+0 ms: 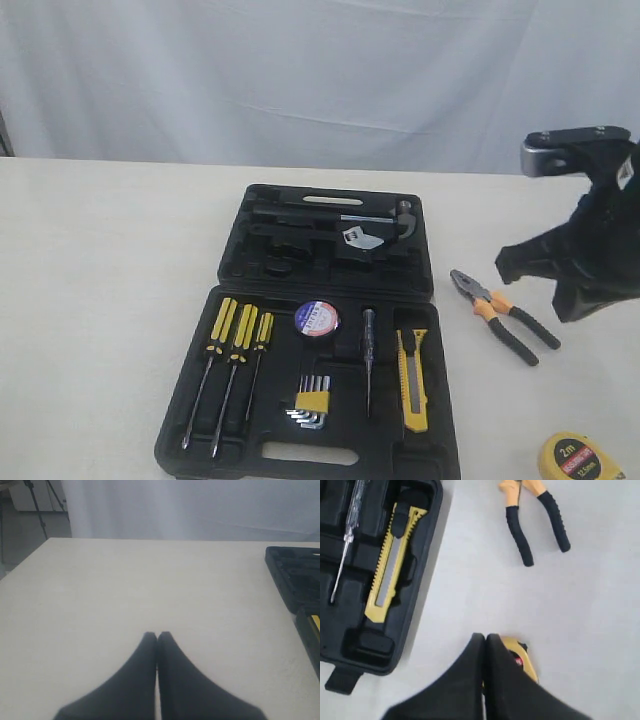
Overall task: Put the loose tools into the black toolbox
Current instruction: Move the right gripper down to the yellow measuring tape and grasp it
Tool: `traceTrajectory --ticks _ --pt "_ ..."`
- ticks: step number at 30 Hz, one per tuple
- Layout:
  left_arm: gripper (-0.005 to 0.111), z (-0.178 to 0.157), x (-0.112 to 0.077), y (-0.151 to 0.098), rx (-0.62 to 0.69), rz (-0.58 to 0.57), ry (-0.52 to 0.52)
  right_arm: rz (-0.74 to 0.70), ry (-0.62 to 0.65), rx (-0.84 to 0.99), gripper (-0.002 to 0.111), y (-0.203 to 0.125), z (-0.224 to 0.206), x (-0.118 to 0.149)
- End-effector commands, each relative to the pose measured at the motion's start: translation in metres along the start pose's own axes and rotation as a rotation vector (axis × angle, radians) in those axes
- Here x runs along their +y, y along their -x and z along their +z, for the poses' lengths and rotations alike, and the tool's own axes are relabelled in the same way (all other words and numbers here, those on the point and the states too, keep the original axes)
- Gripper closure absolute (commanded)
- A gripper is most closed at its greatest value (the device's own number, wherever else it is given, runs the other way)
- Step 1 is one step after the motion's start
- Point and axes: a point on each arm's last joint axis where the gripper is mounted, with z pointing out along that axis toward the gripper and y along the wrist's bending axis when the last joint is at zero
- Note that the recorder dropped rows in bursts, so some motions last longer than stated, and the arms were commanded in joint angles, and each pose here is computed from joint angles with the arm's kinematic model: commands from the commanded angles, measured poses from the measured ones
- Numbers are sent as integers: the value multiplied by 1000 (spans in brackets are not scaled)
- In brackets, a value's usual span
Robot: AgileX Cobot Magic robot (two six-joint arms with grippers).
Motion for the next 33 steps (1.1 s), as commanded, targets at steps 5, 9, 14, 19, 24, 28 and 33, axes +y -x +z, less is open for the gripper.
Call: traceTrajectory --ticks 5,9,14,19,24,28,33 --pt "107 0 0 0 -4 -5 -5 5 8 101 109 -93 50 -7" --pt "107 0 0 0 -4 -5 -5 7 14 79 108 -95 56 -7" --pt "107 0 0 0 -4 -5 -5 8 14 79 108 -95 56 -7" --pt "107 0 0 0 -4 -5 -5 4 14 79 77 -95 56 -7" --pt "107 0 0 0 -4 -5 -5 6 14 79 21 -95 56 -7" --pt "107 0 0 0 -4 -5 -5 15 4 76 23 -94 57 -7" --pt "107 0 0 0 -4 -5 -5 33 -45 112 24 -90 70 -11"
